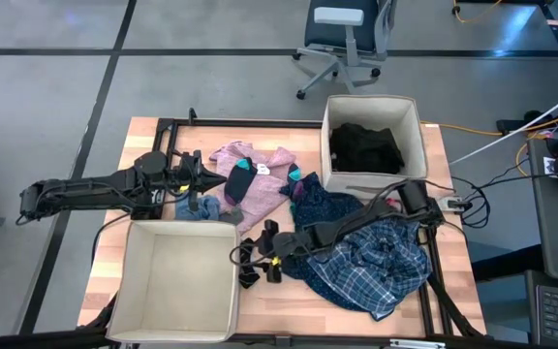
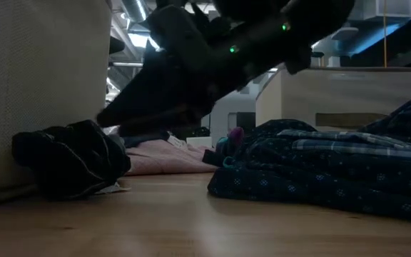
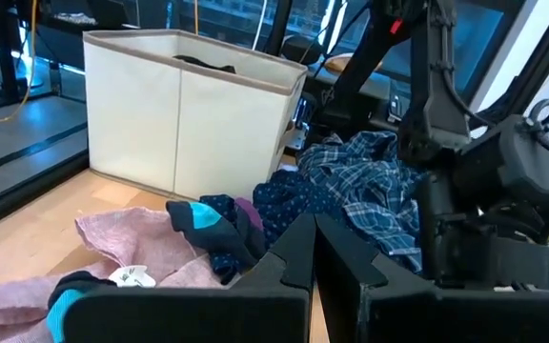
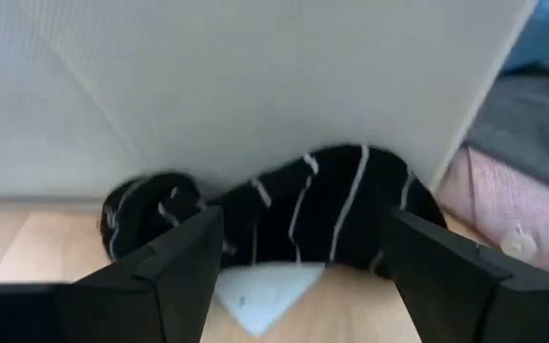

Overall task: Sort clothes
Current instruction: Put the black striped sock into the top white laundry organizer

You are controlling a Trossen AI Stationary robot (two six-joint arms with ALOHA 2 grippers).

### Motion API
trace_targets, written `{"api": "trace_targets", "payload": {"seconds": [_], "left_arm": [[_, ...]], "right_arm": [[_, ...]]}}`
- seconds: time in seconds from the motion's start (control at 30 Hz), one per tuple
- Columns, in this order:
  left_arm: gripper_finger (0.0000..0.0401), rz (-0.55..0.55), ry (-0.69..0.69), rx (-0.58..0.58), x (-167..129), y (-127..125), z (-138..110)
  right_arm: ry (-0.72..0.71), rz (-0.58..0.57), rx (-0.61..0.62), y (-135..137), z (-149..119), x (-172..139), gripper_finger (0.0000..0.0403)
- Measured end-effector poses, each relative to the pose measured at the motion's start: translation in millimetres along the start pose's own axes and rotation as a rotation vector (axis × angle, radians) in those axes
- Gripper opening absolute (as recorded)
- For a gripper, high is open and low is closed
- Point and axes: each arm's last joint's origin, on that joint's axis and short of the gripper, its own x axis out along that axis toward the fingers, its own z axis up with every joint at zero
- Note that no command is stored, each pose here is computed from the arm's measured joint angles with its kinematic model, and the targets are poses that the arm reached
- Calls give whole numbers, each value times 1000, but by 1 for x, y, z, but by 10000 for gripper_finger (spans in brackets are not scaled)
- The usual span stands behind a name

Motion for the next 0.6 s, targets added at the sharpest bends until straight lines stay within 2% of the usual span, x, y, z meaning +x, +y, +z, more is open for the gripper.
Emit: {"api": "trace_targets", "payload": {"seconds": [0.2,0.3,0.43,0.6], "left_arm": [[1,0,1,0,0,0,0],[1,0,1,0,0,0,0],[1,0,1,0,0,0,0],[1,0,1,4,0,0,0]], "right_arm": [[-38,6,6,0,-11,12,279],[-25,-19,5,-1,-15,14,261],[-27,-55,0,-2,-15,14,202],[-17,-125,-22,-6,-16,14,105]]}}
